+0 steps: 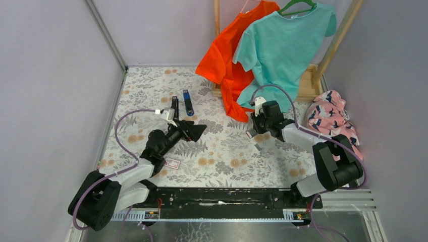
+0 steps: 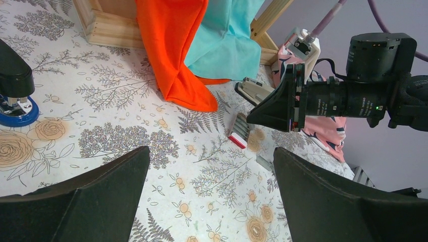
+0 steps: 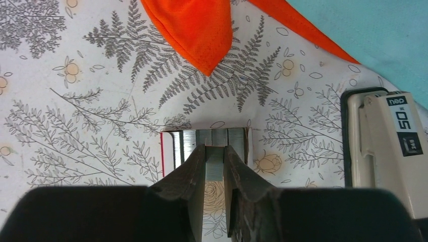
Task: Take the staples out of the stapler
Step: Place the staple in the staple box.
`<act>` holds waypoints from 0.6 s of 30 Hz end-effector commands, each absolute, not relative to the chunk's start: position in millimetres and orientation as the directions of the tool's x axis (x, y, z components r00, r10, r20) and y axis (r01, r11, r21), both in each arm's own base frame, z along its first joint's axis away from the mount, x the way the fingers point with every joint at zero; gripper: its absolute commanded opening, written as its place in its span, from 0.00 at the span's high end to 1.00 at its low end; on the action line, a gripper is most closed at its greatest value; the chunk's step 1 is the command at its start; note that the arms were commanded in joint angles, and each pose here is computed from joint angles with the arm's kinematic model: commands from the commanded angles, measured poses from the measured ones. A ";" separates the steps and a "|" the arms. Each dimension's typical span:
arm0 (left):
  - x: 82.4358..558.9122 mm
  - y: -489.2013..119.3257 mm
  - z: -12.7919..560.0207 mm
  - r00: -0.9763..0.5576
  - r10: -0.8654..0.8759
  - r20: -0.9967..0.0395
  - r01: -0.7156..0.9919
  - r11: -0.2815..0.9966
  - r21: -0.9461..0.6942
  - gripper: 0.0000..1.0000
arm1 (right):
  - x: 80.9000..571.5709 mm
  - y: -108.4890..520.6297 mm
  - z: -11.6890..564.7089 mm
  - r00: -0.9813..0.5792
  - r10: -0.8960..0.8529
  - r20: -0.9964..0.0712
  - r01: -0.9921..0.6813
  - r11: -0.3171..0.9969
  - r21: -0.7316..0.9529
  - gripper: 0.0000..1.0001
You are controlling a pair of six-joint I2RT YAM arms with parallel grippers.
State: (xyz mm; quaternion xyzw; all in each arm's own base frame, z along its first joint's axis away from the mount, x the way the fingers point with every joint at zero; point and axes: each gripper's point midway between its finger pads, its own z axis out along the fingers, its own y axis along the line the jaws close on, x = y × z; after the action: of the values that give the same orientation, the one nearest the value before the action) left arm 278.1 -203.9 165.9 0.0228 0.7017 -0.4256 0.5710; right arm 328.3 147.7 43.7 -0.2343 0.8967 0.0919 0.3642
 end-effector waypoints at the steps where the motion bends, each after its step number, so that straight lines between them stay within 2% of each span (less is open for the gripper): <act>1: 277.2 -204.7 183.6 -0.285 -0.474 -0.833 0.563 0.621 -0.545 0.00 | 334.0 167.0 64.0 -0.587 -0.329 -0.740 -0.523 0.852 0.037 0.84; 18: 275.0 -204.0 182.7 -0.289 -0.474 -0.832 0.561 0.620 -0.549 0.00 | 328.0 175.3 53.6 -0.610 -0.353 -0.710 -0.536 0.843 0.042 0.83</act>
State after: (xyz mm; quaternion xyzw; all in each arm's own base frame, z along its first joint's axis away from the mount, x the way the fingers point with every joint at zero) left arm 277.5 -203.7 169.0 0.0237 0.6983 -0.4270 0.5740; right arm 317.8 162.0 40.3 -0.2476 0.8972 0.1109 0.3485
